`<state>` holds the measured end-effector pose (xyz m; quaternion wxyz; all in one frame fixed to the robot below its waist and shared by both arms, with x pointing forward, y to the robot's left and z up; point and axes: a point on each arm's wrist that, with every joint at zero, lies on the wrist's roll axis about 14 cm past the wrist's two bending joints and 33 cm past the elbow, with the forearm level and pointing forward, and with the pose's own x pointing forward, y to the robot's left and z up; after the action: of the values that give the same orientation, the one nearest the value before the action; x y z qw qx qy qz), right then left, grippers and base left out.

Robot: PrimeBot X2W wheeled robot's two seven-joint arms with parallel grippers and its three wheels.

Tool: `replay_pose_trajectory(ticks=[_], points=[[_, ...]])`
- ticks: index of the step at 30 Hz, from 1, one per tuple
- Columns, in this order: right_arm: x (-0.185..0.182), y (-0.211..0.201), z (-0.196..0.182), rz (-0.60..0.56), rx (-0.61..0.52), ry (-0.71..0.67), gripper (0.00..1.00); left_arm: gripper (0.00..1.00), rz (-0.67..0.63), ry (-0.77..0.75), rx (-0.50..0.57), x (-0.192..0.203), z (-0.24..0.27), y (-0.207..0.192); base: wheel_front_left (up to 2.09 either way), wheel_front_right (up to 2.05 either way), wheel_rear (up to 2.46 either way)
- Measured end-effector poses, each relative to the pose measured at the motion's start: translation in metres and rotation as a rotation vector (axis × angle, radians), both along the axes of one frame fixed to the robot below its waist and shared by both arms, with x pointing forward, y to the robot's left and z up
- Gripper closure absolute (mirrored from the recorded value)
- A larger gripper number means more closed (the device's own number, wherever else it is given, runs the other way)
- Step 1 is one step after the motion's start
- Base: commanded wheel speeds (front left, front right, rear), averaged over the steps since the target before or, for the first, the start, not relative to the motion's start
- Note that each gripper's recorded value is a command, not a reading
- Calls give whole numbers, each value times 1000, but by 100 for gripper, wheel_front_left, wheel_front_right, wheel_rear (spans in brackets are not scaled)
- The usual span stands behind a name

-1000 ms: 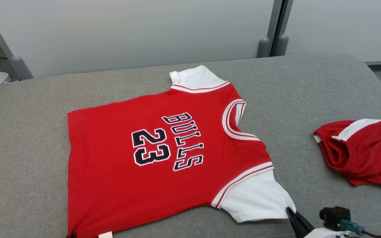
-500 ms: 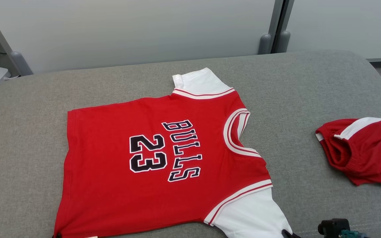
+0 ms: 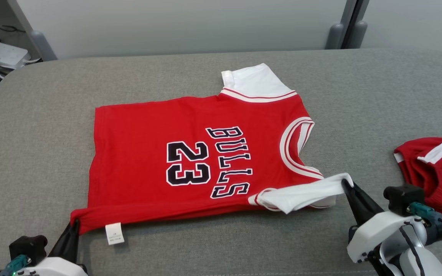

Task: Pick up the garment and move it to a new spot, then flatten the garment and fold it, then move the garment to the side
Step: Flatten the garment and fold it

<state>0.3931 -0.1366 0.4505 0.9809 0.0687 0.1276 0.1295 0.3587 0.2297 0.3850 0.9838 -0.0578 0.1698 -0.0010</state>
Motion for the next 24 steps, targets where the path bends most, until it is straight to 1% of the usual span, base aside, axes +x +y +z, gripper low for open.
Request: replay_pose_trajectory(ticks=[7, 15, 24], points=[[37, 7, -1, -21, -55, -24, 100, 100, -29, 3, -16, 15, 0, -5, 0, 0, 0], [76, 13, -10, -20, -119, -46, 100, 100, -67, 12, -46, 42, -3, -12, 0, 0, 0], [107, 14, -20, -30, -82, -74, 100, 100, -129, 7, -50, 79, -6, -21, 0, 0, 0]])
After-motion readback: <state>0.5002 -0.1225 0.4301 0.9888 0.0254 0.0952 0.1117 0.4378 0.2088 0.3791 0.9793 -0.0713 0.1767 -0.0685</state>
